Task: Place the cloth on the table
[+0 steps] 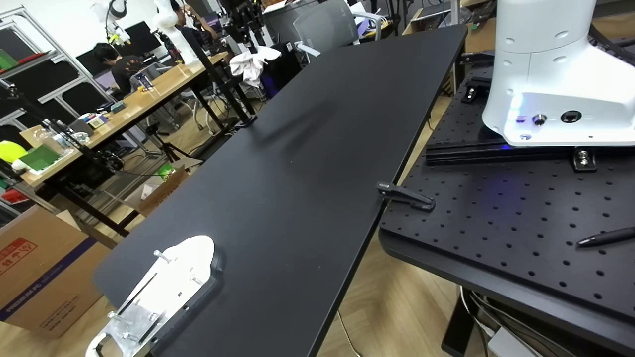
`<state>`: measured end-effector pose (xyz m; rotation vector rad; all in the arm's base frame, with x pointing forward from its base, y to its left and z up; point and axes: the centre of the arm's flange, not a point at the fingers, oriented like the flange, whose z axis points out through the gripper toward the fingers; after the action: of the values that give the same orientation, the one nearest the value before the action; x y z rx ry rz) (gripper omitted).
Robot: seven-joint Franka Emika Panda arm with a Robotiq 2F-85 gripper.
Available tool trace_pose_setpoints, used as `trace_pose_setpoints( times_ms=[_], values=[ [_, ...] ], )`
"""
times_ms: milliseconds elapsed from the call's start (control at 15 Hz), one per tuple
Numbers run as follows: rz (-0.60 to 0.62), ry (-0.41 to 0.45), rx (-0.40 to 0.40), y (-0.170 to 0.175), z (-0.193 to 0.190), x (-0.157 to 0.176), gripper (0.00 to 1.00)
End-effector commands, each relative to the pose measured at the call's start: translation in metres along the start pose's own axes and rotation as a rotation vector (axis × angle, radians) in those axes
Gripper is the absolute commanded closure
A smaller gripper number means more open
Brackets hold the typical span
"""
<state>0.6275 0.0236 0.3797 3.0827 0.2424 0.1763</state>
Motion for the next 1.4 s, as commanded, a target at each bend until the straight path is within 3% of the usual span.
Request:
trace_pose_setpoints(
  times_ms=[0, 133, 600, 933, 1133, 1333],
  values=[
    [-0.015, -0.018, 0.01, 0.0, -0.009, 0.009, 0.88],
    [-0.019, -0.025, 0.015, -0.002, -0.014, 0.007, 0.99],
    [-0.041, -0.046, 0.048, -0.009, -0.05, -0.015, 0.99],
    [-0.065, -0.155, 0.059, -0.025, -0.103, -0.071, 0.99],
    [-0.07, -0.177, 0.044, -0.035, -0.133, -0.114, 0.99],
    [-0.075, -0.184, 0.037, -0.039, -0.135, -0.143, 0.99]
  ],
)
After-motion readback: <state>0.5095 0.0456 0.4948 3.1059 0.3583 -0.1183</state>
